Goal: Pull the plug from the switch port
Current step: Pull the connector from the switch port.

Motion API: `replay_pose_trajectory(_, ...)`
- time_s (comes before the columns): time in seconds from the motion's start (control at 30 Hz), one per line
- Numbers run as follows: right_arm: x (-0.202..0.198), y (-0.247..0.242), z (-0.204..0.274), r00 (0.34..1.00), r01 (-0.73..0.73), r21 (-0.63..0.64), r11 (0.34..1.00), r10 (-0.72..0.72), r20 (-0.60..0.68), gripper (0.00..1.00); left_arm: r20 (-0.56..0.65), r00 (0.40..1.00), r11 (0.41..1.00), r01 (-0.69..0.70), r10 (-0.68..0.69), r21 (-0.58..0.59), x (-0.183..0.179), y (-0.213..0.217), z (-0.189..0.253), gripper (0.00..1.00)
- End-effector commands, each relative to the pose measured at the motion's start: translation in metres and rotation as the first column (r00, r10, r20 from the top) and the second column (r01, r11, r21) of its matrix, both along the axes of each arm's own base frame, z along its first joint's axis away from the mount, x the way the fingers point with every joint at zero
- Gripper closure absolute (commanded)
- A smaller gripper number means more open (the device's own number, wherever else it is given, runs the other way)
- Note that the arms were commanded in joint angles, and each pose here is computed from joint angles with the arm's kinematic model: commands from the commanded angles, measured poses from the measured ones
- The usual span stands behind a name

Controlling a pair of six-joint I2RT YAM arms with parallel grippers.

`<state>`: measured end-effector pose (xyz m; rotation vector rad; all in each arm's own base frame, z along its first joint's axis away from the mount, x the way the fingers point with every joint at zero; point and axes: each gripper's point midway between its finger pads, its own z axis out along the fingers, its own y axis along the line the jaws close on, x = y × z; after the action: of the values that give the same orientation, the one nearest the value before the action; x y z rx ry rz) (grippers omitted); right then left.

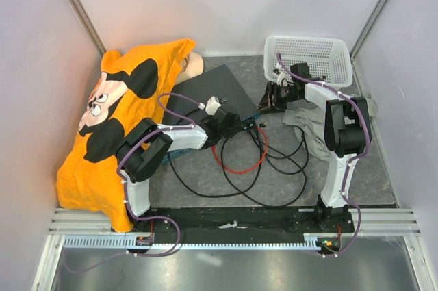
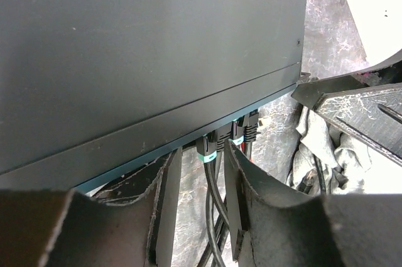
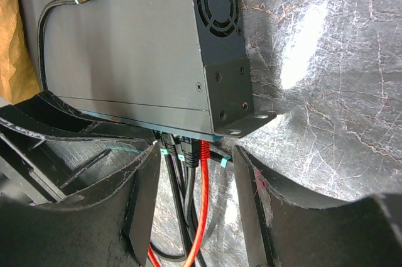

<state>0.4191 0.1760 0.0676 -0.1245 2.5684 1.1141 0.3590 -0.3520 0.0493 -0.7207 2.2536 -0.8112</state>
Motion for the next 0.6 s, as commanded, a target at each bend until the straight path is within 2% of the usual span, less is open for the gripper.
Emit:
replay_pose_trajectory(0.0,0.007,0.0,0.012,0.999,0.002,0.006,1.0,-0.003,0.05,0.41,0.07,0.997,1.0,-0.015,0.016,-0.016,0.017,-0.005,0.017,0.59)
replay_pose_trajectory(0.23,0.004,-0.002,0.01,0.999,0.005,0.001,1.0,-0.005,0.044,0.41,-0.011,0.996,0.996,-0.091,0.091,-0.011,0.02,0.002,-0.003,0.62)
replay_pose_trajectory(0.37,0.003,-0.001,0.008,0.999,0.002,0.004,1.0,-0.003,0.035,0.41,-0.068,0.99,0.992,-0.127,0.126,-0.018,0.013,0.007,-0.01,0.67)
replay_pose_trajectory(0.57,0.004,-0.001,0.005,0.999,0.005,0.003,1.0,-0.005,0.032,0.4,-0.075,0.985,0.987,-0.16,0.158,-0.013,0.01,0.018,-0.012,0.7)
